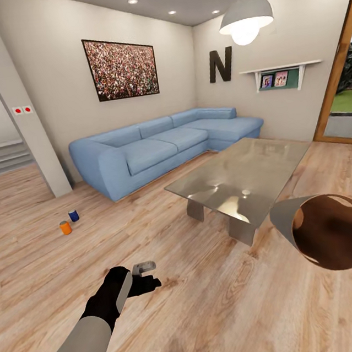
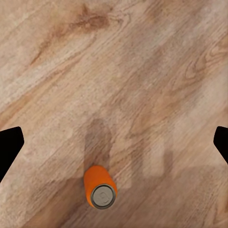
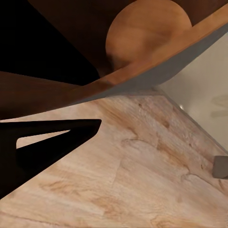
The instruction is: Put the three can of soda from the living room inside the tash can in the kitchen.
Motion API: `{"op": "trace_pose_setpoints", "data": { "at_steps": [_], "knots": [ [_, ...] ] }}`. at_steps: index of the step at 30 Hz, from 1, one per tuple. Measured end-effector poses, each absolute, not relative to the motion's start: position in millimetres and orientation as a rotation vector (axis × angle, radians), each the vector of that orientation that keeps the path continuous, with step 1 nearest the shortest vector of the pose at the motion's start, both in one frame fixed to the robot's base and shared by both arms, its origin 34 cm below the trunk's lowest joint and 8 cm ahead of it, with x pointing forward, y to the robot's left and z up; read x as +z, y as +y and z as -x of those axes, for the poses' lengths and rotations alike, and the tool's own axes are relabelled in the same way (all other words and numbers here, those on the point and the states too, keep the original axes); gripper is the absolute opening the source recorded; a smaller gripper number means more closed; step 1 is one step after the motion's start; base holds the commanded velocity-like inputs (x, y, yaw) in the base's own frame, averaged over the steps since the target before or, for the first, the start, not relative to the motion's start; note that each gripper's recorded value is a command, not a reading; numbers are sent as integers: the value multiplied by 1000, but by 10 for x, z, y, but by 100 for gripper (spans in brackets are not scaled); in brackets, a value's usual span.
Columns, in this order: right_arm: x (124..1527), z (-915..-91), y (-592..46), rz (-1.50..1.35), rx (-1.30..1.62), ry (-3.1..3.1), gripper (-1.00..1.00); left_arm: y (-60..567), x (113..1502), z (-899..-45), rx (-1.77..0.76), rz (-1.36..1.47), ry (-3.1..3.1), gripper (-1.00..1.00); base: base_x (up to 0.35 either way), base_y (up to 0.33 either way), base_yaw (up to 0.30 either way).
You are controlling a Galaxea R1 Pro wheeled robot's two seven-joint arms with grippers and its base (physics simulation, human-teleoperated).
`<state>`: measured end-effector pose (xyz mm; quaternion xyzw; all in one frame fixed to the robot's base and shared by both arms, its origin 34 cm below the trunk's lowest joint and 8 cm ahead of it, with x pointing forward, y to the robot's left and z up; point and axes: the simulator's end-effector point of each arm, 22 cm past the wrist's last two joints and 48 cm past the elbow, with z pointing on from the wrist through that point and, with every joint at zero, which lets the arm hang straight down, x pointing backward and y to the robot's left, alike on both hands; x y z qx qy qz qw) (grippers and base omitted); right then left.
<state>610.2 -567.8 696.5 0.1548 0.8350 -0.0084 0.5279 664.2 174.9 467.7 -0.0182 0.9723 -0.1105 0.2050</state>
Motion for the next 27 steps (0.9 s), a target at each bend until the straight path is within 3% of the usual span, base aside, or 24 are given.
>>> {"op": "trace_pose_setpoints", "data": {
  "at_steps": [5, 17, 27],
  "knots": [
    [6905, -6277, -5254, -267, 49, 2028, -100, 1740, 4683, -6643, -315, 50, 2709, 100, 0, 0, -76],
    [6862, -6315, -5153, -223, 36, 2047, -100, 1735, 4687, -6646, -317, 50, 2707, 100, -10, 0, -194],
    [6860, -6319, -5136, -220, 41, 2048, -100, 1719, 4686, -6643, -317, 45, 2708, 100, -248, 0, -32]
  ]
}}
